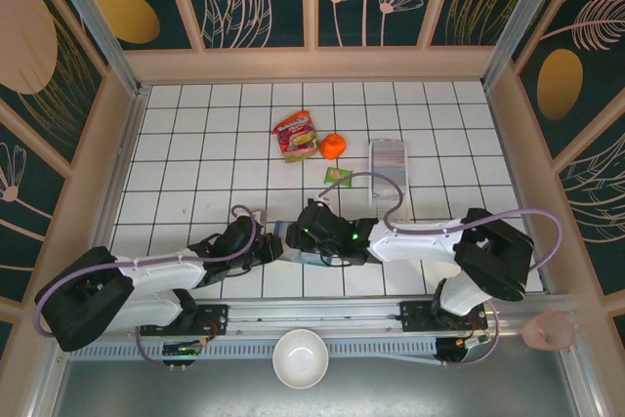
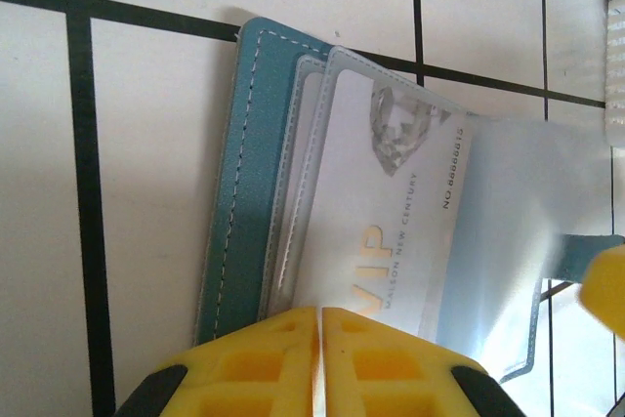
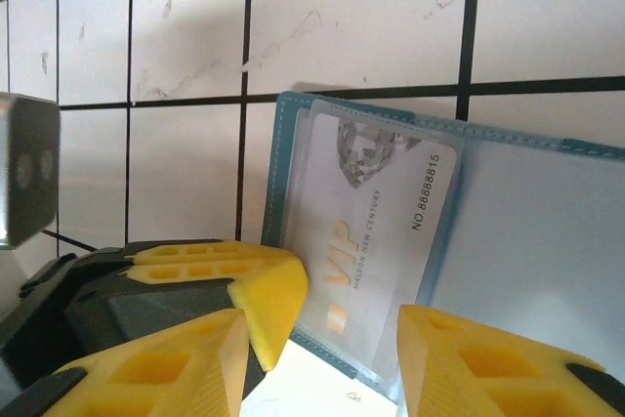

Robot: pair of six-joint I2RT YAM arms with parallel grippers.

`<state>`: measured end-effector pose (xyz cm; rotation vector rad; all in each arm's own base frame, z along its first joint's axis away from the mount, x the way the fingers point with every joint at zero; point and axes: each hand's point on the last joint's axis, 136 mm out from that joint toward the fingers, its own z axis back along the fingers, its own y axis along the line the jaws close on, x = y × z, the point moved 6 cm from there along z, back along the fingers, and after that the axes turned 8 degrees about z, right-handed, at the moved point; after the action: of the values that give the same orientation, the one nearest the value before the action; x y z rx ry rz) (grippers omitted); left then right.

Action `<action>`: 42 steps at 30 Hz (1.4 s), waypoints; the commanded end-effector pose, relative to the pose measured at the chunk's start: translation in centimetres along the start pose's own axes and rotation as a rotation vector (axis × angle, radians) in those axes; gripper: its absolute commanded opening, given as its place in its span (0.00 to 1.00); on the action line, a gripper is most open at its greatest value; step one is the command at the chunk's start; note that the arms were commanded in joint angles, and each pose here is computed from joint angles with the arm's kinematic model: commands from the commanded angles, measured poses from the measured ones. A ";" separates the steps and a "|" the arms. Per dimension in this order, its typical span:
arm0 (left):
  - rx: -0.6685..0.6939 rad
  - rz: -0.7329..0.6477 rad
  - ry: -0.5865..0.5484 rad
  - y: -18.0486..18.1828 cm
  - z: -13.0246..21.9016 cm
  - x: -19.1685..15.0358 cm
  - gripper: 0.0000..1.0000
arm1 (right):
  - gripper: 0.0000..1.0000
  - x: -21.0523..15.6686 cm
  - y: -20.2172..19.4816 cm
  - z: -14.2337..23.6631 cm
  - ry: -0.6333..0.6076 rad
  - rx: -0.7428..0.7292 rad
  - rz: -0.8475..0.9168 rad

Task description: Put the credit cards into the card holder

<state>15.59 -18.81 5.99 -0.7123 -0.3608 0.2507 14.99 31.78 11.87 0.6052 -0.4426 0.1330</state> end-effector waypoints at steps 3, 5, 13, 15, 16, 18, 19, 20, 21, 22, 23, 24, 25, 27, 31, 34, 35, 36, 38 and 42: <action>0.094 0.004 0.023 1.7 -0.2 -0.6 0.10 | 0.45 -0.5 -2.0 1.3 -0.003 -0.134 -0.007; 0.095 0.002 0.023 1.7 -0.2 -0.6 0.10 | 0.46 -1.3 -3.1 1.3 0.029 -0.183 -0.029; 0.098 0.005 0.022 2.0 -0.1 -0.7 0.09 | 0.48 -3.5 -4.6 1.1 0.090 -0.239 -0.064; 0.098 0.005 0.024 2.0 -0.1 -0.7 0.09 | 0.48 -3.7 -4.7 0.8 0.095 -0.245 -0.061; 0.098 0.006 0.024 2.0 -0.1 -0.7 0.09 | 0.48 -3.7 -4.7 0.7 0.097 -0.244 -0.062; 0.098 0.008 0.025 2.0 -0.1 -0.8 0.08 | 0.48 -3.7 -4.5 0.4 0.097 -0.237 -0.061; 0.097 0.009 0.026 2.0 -0.1 -0.8 0.08 | 0.48 -3.7 -4.4 0.3 0.099 -0.234 -0.061; 0.095 0.008 0.027 2.0 -0.1 -0.8 0.08 | 0.48 -3.7 -4.4 0.2 0.099 -0.233 -0.061; 0.093 0.009 0.026 2.0 -0.1 -0.8 0.08 | 0.48 -3.8 -4.5 0.1 0.103 -0.235 -0.061; 0.093 0.008 0.026 2.0 -0.1 -0.8 0.08 | 0.48 -3.9 -4.6 0.0 0.107 -0.241 -0.061; 0.091 0.009 0.025 2.0 -0.1 -0.8 0.08 | 0.48 -4.0 -4.7 -0.1 0.111 -0.247 -0.061; 0.091 0.008 0.026 2.0 -0.1 -0.8 0.08 | 0.48 -4.1 -4.8 -0.2 0.115 -0.251 -0.060; 0.091 0.008 0.027 2.0 -0.1 -0.8 0.08 | 0.48 -4.2 -5.0 -0.3 0.121 -0.261 -0.063; 0.092 0.009 0.027 2.1 -0.1 -0.9 0.07 | 0.48 -4.3 -5.0 -0.5 0.126 -0.262 -0.062; 0.088 0.009 0.026 2.1 0.0 -0.9 0.07 | 0.50 -4.3 -4.5 -1.1 0.131 -0.246 -0.063; 0.087 0.013 0.024 2.2 0.0 -0.9 0.07 | 0.52 -4.0 -3.8 -1.8 0.123 -0.217 -0.074; 0.088 0.013 0.025 2.2 0.0 -0.9 0.07 | 0.56 -3.9 -3.5 -2.0 0.117 -0.194 -0.084; 0.089 0.015 0.025 2.3 0.1 -1.0 0.07 | 0.57 -3.8 -3.3 -2.2 0.109 -0.176 -0.094; 0.092 0.018 0.023 2.4 0.1 -1.0 0.07 | 0.57 -3.4 -2.9 -2.4 0.089 -0.144 -0.114; 0.093 0.021 0.022 2.7 0.2 -1.1 0.07 | 0.57 -2.3 -2.1 -2.5 0.035 -0.099 -0.140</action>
<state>15.43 -18.62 5.99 -0.7176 -0.3645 0.2510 13.84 31.27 8.40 0.5125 -0.3603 0.0318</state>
